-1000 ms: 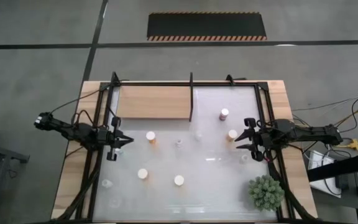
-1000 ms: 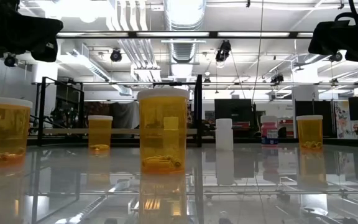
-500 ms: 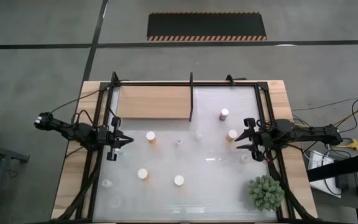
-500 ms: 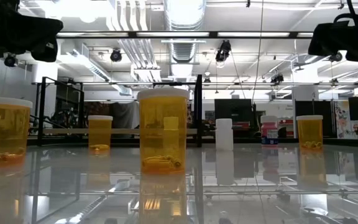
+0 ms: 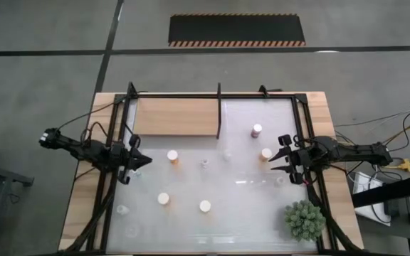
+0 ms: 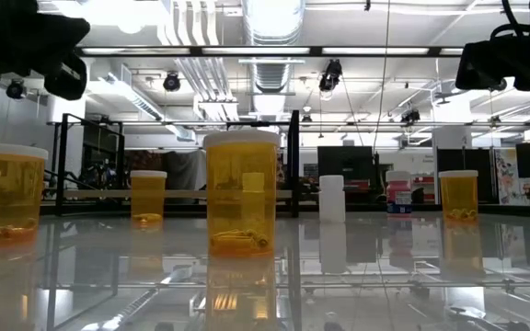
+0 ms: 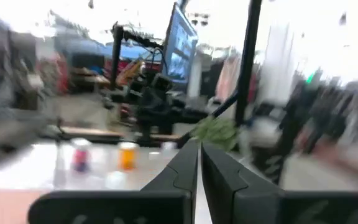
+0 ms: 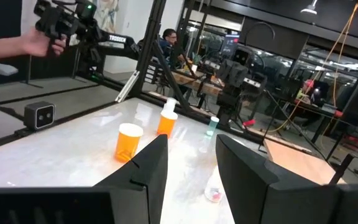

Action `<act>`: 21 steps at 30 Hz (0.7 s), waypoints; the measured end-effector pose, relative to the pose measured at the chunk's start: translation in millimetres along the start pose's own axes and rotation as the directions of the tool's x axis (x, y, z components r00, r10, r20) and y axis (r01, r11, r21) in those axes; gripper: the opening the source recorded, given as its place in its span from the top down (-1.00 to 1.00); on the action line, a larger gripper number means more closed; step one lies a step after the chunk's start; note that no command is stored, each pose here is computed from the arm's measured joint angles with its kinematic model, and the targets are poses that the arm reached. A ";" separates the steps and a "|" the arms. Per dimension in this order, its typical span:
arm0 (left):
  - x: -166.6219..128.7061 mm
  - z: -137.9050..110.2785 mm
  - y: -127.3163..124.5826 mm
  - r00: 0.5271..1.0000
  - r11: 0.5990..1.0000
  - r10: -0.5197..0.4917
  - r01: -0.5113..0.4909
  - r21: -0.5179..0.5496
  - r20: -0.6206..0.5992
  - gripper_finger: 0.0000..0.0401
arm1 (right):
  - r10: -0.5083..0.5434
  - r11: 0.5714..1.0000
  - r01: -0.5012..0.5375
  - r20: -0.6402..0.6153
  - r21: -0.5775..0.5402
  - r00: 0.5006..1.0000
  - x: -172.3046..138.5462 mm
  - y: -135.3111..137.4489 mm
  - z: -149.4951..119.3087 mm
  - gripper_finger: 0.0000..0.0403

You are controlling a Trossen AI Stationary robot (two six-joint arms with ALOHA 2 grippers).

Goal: Pick and place medicine bottles onto shelf by color
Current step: Put the middle left large yellow pill bottle on the shelf

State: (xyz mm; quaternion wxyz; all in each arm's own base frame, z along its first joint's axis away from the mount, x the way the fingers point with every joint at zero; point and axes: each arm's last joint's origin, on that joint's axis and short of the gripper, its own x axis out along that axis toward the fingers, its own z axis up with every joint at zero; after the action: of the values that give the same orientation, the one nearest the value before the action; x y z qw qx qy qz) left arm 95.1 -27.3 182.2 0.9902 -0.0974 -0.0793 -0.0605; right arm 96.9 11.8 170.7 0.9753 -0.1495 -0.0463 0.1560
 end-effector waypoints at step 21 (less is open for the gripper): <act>-2.9 25.9 -1.4 0.969 0.989 0.029 0.008 -0.149 0.246 0.98 | -0.070 0.957 -0.012 0.272 0.290 0.960 -4.1 -7.1 27.1 0.37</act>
State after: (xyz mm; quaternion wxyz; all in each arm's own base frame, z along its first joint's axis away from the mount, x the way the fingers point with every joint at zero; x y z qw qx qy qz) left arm 88.3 -23.1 207.0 0.9629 -0.1782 -0.1967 -0.0483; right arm 91.3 11.6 198.4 0.9725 0.0186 -0.1625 0.1661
